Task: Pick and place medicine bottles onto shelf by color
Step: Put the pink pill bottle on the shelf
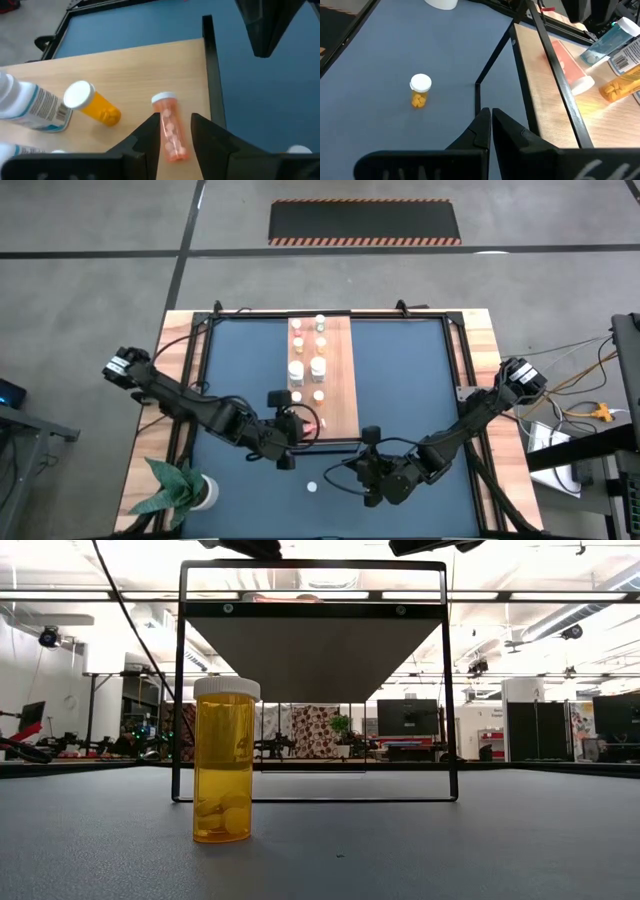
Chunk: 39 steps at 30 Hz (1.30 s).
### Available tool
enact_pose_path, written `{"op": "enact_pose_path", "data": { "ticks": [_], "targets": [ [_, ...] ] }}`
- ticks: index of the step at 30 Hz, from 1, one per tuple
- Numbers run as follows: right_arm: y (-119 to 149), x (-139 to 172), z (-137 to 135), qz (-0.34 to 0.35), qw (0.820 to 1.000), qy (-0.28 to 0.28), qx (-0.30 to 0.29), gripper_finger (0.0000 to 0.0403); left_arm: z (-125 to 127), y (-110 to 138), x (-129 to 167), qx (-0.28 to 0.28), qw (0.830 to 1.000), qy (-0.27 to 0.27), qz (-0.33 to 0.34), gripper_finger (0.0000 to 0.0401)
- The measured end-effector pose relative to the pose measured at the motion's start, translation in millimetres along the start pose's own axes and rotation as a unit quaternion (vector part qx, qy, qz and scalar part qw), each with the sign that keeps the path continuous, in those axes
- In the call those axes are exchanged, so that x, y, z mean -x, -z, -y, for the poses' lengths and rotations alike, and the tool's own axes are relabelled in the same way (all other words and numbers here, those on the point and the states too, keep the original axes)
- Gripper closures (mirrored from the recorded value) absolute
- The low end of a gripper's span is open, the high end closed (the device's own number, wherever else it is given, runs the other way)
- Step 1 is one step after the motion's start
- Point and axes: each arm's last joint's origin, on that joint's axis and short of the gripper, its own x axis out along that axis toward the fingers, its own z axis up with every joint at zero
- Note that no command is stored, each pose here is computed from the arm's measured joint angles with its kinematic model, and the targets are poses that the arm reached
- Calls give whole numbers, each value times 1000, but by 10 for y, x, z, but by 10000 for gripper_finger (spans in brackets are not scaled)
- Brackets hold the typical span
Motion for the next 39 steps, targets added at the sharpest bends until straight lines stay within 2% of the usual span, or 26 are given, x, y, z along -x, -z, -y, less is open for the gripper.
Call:
{"op": "enact_pose_path", "data": {
  "ticks": [10, 14, 24, 33, 39],
  "targets": [
    [-1, 1, 1, 0, 1000, 0, -6, 394, -36, 96, -140, 10, 1000, -10, 3, 225],
    [-1, 1, 1, 0, 1000, 0, -6, 394, -32, 159, -187, 10, 1000, -10, 1, 206],
    [-1, 3, 2, 0, 1000, 0, -7, 394, -36, 217, -218, 7, 1000, -5, -9, 203],
    [-1, 3, 2, 0, 999, 0, -41, 394, -48, 215, -224, 8, 1000, -4, -12, 203],
    [-1, 3, 2, 0, 999, 0, -42, 394, -49, 216, -222, 3, 1000, -4, -12, 203]
  ]
}}
